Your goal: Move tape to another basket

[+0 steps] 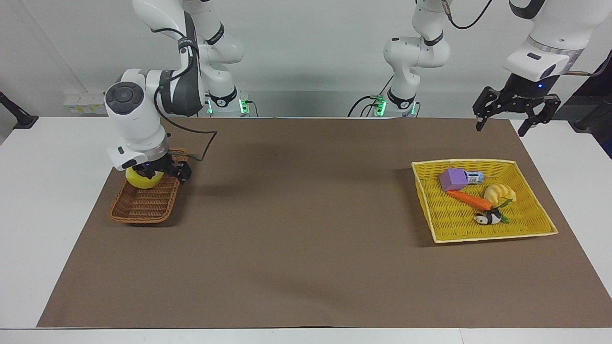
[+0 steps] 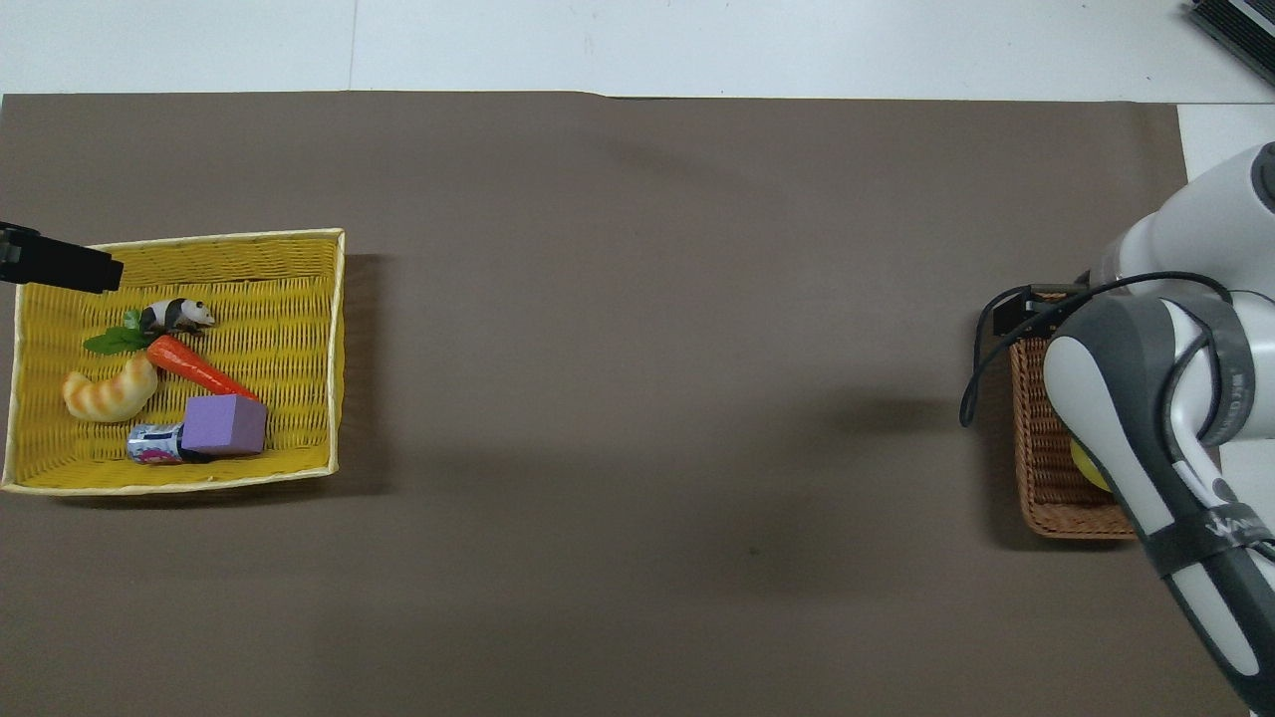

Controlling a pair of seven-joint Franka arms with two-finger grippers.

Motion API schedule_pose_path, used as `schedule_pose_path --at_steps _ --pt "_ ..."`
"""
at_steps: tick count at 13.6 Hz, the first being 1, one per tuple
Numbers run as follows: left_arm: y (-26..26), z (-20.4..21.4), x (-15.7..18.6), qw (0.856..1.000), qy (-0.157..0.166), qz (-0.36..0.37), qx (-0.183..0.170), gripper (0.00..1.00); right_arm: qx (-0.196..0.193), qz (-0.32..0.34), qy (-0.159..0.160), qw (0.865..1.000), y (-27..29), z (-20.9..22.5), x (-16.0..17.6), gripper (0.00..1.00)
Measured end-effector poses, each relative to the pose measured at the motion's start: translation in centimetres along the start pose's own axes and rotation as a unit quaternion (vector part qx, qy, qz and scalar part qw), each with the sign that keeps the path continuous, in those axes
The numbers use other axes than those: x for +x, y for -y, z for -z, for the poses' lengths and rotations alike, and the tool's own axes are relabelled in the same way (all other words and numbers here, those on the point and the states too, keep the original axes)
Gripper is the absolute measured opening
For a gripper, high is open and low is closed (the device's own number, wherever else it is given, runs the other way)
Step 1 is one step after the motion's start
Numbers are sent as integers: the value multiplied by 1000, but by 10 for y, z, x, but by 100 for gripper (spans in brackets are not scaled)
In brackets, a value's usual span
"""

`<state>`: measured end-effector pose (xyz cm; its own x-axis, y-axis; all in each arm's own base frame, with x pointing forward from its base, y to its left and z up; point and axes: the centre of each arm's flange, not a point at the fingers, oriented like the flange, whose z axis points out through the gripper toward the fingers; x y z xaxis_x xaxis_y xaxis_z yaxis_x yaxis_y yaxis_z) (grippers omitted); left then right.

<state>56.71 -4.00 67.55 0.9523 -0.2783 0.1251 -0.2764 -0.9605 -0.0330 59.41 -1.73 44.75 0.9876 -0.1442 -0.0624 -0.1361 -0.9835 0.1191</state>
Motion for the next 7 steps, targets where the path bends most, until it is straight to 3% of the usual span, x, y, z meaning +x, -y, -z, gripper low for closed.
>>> schedule_pose_path --at_steps 7 --pt "0 0 0 1000 0 0 0 100 39 14 -51 998 -5 72 -8 100"
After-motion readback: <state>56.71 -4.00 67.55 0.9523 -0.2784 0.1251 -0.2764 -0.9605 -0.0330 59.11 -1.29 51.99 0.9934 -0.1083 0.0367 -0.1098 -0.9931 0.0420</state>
